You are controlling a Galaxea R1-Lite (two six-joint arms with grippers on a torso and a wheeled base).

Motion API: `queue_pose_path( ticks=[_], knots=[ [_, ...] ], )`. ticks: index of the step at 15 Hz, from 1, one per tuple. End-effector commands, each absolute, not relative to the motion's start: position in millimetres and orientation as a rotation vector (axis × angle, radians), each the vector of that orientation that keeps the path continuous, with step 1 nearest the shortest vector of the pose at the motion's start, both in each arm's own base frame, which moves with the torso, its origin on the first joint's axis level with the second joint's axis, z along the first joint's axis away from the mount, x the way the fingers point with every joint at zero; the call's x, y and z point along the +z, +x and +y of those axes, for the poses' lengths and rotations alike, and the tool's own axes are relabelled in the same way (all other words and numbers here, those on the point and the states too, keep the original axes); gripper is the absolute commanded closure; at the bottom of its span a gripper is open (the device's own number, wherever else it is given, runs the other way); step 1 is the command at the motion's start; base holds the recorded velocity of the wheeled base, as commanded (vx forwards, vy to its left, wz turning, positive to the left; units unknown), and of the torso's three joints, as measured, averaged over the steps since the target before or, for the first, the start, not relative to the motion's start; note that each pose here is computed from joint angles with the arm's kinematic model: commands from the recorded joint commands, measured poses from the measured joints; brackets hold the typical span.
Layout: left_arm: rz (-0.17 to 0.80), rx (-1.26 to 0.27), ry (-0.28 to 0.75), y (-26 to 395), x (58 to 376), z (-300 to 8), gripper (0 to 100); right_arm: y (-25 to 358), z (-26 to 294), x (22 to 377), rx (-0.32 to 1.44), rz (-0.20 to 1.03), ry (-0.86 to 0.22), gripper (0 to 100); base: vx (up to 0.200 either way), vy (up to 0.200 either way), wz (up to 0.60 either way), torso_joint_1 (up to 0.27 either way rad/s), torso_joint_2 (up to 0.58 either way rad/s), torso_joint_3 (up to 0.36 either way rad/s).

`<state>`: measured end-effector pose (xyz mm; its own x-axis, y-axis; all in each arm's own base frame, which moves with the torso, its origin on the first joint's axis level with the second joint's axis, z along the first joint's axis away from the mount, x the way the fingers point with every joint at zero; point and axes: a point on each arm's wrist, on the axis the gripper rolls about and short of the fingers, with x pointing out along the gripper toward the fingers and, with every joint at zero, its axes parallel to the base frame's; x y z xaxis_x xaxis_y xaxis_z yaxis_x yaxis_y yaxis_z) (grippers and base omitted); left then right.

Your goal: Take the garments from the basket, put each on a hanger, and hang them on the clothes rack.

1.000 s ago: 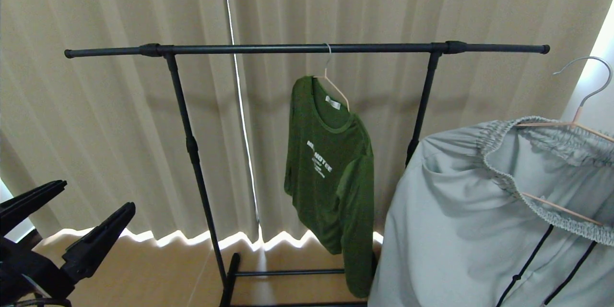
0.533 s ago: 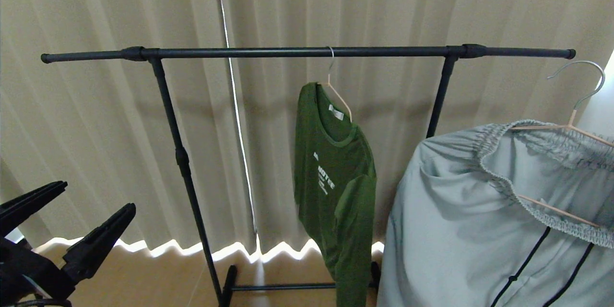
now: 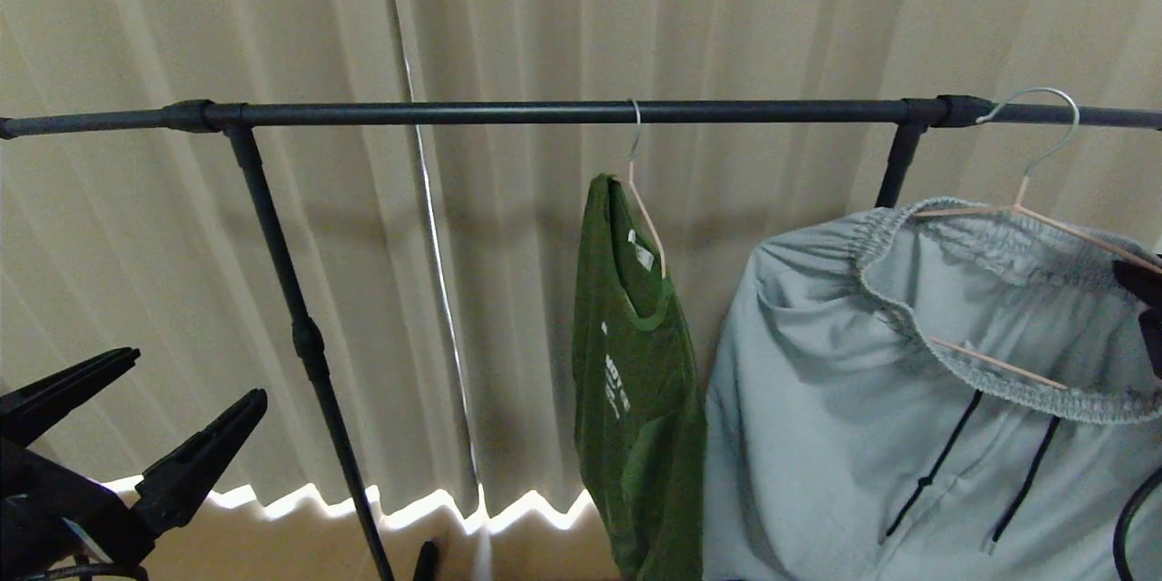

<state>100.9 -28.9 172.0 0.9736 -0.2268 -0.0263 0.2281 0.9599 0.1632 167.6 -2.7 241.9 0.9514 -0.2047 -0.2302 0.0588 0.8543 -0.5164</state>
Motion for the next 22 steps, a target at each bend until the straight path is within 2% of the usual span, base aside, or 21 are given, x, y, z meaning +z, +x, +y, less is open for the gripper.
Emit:
queue_pose_path(
  ticks=[1, 4, 8, 13, 18, 19, 22],
  knots=[
    [0.037, -0.233, 0.173, 105.0, 168.1, -30.2, 0, 198.9, 7.2, 243.7, -0.094, 0.307, -0.520, 100, 0.200, 0.000, 0.00, 0.002, 0.00, 0.002],
    [0.075, -0.241, 0.191, 106.6, 160.4, -31.2, 0, 229.1, 13.4, 249.4, -0.084, 0.310, -0.524, 100, 0.000, 0.000, 0.00, 0.000, 0.00, 0.000],
    [0.075, -0.238, 0.194, 107.3, 160.7, -31.0, 0, 254.3, 35.3, 244.0, -0.100, 0.339, -0.521, 100, 0.000, 0.000, 0.00, 0.000, 0.00, 0.000],
    [0.073, -0.238, 0.194, 107.1, 160.8, -31.0, 0, 260.9, 50.9, 233.6, -0.043, 0.360, -0.538, 100, 0.000, 0.000, 0.00, 0.000, 0.00, 0.000],
    [0.072, -0.235, 0.194, 106.9, 161.0, -30.7, 0, 256.9, 51.2, 232.5, -0.038, 0.362, -0.538, 100, 0.000, 0.000, 0.00, 0.000, 0.00, 0.000],
    [0.068, -0.231, 0.193, 107.3, 162.0, -30.5, 0, 255.8, 50.6, 230.8, -0.036, 0.366, -0.538, 0, 0.000, 0.000, 0.00, 0.000, 0.00, 0.000],
    [0.059, -0.138, 0.199, 109.4, 165.4, -20.4, 0, 246.3, 50.4, 225.7, -0.028, 0.327, -0.465, 0, 0.000, 0.000, 0.00, 0.000, 0.00, 0.000]
  ],
)
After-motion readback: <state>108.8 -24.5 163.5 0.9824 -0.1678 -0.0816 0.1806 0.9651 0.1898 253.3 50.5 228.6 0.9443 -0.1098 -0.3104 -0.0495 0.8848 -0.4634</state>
